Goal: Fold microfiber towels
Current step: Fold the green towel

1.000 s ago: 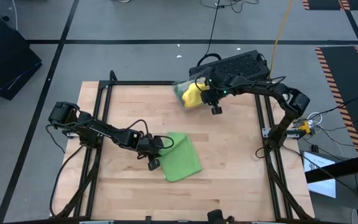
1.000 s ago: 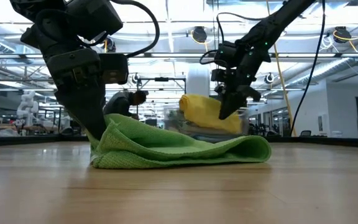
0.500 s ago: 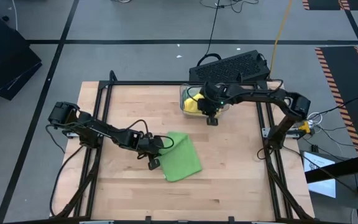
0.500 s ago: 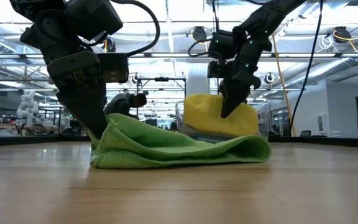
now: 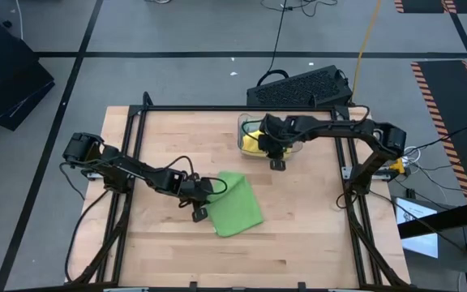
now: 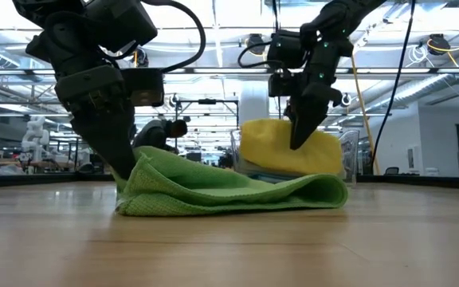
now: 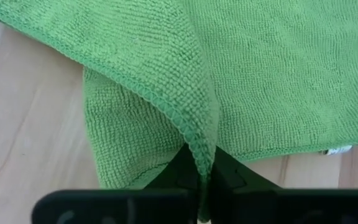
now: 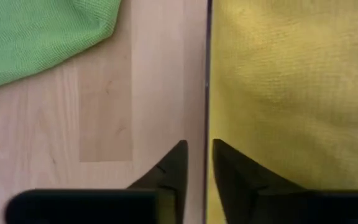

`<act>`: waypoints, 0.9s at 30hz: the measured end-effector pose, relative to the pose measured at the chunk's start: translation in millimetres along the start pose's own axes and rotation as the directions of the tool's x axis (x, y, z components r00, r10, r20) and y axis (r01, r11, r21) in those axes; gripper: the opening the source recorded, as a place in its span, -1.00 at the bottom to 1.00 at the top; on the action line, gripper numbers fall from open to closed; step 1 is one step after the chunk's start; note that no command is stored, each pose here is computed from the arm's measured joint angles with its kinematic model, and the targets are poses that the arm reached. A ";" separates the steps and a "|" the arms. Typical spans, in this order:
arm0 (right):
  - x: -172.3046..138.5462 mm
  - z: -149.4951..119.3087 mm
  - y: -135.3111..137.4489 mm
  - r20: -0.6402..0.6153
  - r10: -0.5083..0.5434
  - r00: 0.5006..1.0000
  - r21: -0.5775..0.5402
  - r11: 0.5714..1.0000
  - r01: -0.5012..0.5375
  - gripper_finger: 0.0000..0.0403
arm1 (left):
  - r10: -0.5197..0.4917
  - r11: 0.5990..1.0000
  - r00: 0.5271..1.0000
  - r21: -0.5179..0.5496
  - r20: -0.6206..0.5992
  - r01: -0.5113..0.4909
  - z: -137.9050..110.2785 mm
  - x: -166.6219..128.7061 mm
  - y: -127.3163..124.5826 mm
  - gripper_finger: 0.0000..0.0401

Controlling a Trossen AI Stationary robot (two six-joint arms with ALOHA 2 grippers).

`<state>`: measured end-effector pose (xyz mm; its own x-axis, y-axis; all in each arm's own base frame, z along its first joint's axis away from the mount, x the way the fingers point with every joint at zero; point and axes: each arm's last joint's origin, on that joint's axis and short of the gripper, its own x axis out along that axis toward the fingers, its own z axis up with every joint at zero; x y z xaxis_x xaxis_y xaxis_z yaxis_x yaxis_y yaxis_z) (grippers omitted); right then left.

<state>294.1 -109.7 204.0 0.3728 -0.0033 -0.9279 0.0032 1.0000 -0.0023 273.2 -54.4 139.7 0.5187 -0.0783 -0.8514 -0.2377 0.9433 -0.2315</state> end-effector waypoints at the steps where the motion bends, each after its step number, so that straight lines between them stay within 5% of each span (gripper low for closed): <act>1: -0.8 0.3 1.2 0.002 0.001 1.000 0.007 1.000 -0.001 -0.62 | -0.005 1.000 1.000 0.003 -0.007 0.006 -0.8 0.0 -0.7 -0.94; 9: -49.8 -5.0 16.6 0.084 -0.023 0.996 0.122 0.992 0.013 -0.05 | -0.083 0.995 0.992 0.050 -0.094 0.088 -11.7 -1.3 -12.7 -0.95; 13: -82.3 -1.3 51.5 0.219 0.045 0.975 0.194 0.977 -0.089 0.06 | -0.105 0.990 0.988 0.078 -0.112 0.114 -17.0 -1.9 -20.8 -0.98; 20: -85.1 24.6 140.0 0.405 0.079 0.911 0.310 0.925 -0.218 -0.22 | -0.097 0.990 0.990 0.087 -0.107 0.107 -16.8 -1.9 -20.7 -0.98; 27: -6.7 42.4 200.7 0.343 0.118 0.932 0.401 0.879 -0.259 -0.70 | -0.076 0.989 0.992 0.121 -0.097 0.087 -12.3 -1.3 -12.8 -0.96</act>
<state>331.6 90.9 225.5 0.6659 0.1143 -0.7372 0.2783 0.8788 0.3876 265.4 -70.4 138.0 0.4534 -0.1802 -0.8729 -0.0905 0.9650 -0.2463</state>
